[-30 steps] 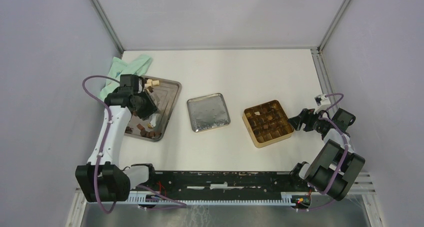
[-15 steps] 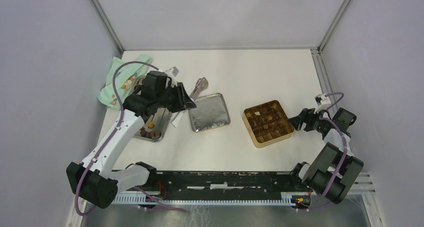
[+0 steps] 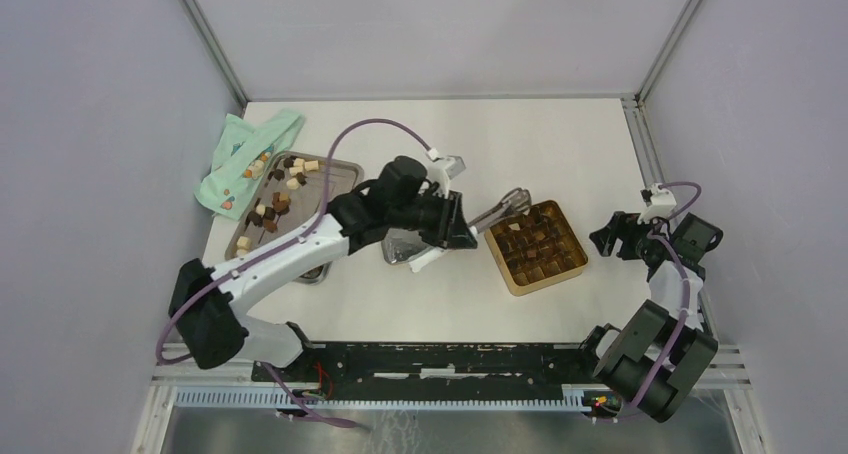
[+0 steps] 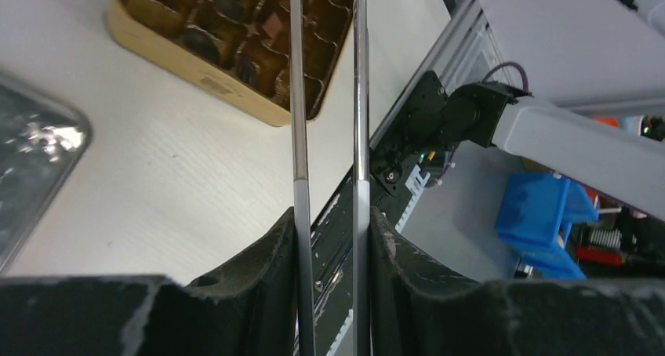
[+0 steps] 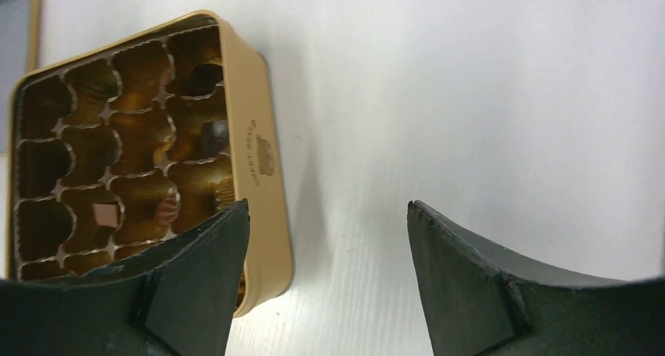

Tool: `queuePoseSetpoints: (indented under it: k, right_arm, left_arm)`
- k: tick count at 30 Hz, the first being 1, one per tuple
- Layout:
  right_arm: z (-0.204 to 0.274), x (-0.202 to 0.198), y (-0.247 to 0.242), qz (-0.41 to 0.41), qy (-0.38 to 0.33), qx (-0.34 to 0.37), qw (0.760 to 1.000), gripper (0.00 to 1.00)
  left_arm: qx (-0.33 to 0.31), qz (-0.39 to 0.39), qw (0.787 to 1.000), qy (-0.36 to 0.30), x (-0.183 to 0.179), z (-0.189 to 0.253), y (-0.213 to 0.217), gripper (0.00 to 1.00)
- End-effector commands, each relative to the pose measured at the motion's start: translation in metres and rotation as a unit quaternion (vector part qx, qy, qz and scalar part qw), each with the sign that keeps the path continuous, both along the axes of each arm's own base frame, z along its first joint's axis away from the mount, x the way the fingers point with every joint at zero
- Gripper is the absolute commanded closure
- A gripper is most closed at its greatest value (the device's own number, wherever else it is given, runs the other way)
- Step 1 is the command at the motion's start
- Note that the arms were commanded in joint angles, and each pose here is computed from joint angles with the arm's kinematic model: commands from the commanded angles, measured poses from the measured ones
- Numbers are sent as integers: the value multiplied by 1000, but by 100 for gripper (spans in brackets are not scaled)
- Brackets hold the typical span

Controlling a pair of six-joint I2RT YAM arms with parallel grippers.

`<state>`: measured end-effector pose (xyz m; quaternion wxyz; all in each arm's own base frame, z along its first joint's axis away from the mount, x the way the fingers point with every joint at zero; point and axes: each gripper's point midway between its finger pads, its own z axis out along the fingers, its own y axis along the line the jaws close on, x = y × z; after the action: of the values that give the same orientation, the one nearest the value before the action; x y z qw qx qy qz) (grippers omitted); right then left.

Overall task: Pack the chocolate
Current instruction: Place the fake chocolate in the packing box.

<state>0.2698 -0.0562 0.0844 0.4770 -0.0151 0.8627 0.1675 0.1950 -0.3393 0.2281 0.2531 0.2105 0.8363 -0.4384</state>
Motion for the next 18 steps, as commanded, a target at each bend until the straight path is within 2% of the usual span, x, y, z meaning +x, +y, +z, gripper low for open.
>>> queuePoseSetpoints:
  k: [1, 7, 18]
  right_arm:
    - [3, 3, -20, -44, 0, -30, 999, 21]
    - [-4, 0, -24, -54, 9, -25, 998, 20]
    - [-13, -2, -23, -50, 20, -9, 999, 20]
  left_arm:
    - [-34, -108, 992, -63, -15, 20, -51, 98]
    - [0, -168, 984, -57, -36, -11, -90, 98]
    - [67, -177, 980, -68, -31, -52, -120, 98]
